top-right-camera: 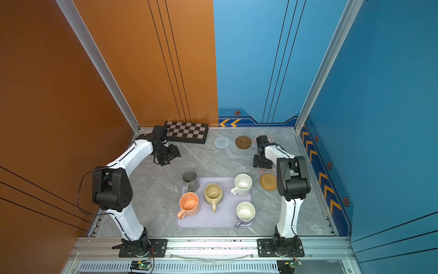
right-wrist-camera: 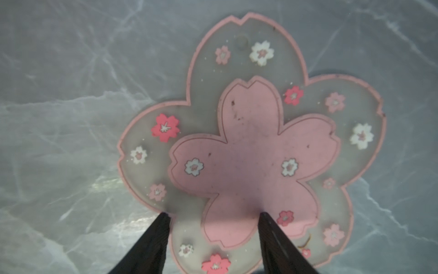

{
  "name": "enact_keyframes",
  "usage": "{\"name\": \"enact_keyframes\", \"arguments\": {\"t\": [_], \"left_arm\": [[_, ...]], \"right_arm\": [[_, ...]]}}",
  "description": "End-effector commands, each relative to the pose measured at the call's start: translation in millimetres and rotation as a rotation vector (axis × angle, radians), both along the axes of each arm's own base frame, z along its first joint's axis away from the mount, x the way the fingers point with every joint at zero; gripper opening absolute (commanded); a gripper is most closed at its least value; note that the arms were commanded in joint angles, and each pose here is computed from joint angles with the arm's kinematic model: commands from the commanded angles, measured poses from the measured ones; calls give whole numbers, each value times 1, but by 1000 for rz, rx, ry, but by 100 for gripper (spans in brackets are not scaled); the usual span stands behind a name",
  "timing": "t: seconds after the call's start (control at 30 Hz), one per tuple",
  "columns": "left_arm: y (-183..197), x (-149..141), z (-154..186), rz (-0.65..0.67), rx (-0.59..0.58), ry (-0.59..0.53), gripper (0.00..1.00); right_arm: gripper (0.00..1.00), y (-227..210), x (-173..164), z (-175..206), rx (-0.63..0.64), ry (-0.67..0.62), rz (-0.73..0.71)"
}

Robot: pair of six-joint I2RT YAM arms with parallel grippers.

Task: Place cups on coasters
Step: Move the coaster to the middle-right of the table.

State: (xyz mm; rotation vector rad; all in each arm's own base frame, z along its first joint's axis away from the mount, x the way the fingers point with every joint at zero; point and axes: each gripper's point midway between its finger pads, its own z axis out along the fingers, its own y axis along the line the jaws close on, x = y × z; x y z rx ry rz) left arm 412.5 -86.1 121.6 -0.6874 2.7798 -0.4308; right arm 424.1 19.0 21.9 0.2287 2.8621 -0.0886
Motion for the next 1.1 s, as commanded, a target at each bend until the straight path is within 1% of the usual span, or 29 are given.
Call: {"name": "enact_keyframes", "arguments": {"t": [0.0,0.37,0.53,0.83,1.07], "left_arm": [[-2,3,5,-2,12,-9,74],[-2,1,8,4,16,-15,74],[-5,2,10,-3,14,-20,74],[-13,3,12,-36,6,-30,74],[-16,1,18,-52,-1,-44,74]], "right_arm": [[62,-26,-32,-17,-73,113,-46],[62,-25,-21,-14,-60,88,1],[62,-21,-18,-6,-38,58,16],[65,-9,-13,32,28,-53,-8],[66,-5,-20,72,38,-135,-8]]}}
